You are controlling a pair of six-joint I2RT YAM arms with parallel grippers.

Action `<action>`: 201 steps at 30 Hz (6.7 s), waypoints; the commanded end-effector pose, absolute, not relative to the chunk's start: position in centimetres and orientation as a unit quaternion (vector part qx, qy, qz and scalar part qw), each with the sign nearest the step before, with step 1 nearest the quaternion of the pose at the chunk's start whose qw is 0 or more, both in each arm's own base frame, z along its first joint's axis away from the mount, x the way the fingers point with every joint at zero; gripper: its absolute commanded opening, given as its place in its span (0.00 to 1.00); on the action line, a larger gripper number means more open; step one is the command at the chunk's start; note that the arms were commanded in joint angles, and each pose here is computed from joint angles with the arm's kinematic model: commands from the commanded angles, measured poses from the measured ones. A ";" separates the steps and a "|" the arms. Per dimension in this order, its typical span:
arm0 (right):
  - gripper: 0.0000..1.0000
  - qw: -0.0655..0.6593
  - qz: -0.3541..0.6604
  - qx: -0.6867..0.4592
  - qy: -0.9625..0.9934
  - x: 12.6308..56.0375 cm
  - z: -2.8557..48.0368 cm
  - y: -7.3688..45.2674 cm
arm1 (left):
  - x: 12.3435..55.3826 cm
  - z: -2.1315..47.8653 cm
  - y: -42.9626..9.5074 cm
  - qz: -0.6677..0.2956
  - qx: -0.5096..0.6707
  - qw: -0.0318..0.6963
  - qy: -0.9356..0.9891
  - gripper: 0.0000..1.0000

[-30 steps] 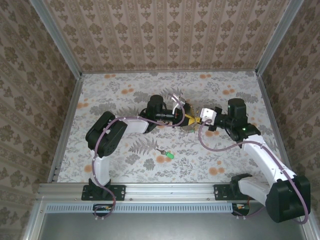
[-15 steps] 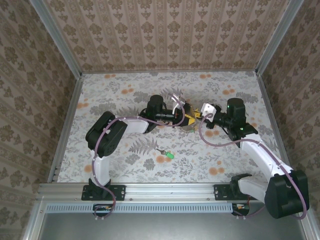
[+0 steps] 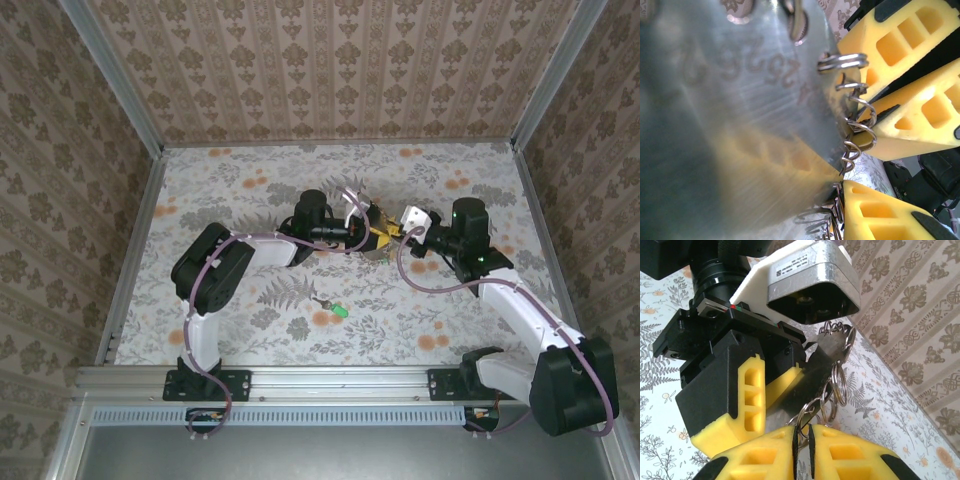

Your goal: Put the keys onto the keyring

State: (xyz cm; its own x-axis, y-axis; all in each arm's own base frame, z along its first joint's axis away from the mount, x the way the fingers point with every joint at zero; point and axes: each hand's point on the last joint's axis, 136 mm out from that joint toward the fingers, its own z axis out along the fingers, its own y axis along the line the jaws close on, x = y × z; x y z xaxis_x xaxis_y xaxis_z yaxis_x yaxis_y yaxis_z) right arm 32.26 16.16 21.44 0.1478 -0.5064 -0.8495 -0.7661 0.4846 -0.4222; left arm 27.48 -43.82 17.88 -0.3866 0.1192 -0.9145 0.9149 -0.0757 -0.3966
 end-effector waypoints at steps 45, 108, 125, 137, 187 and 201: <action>0.10 0.618 0.041 -0.442 0.649 35.1 21.8 16.2 | 27.5 19.7 -43.9 -0.585 0.454 0.368 0.562 0.07; 0.17 0.561 0.067 -0.533 0.629 32.9 17.1 17.4 | 29.7 18.2 -40.1 -0.603 0.414 0.352 0.584 0.31; 0.18 0.643 0.024 -0.506 0.575 33.5 20.0 17.4 | 28.3 19.4 -41.0 -0.617 0.433 0.340 0.562 0.25; 0.22 0.646 0.034 -0.532 0.546 32.5 20.8 18.2 | 28.0 19.6 -41.3 -0.620 0.435 0.336 0.560 0.24; 0.00 0.581 0.024 -0.459 0.672 35.1 20.0 15.4 | 32.9 18.7 -39.4 -0.639 0.267 0.364 0.623 0.79; 0.00 0.583 0.006 -0.449 0.677 35.2 19.6 14.6 | 32.3 17.8 -40.5 -0.607 0.277 0.358 0.654 1.00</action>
State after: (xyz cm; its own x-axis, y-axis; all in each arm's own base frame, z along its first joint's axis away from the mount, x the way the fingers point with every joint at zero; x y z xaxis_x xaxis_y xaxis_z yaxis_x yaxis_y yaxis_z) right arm 35.43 14.97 20.31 0.0896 -0.5927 -0.8004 -0.6142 0.5998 -0.5129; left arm 32.46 -40.48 15.27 -0.6520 -0.0488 -0.7567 0.7467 0.1319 -0.6519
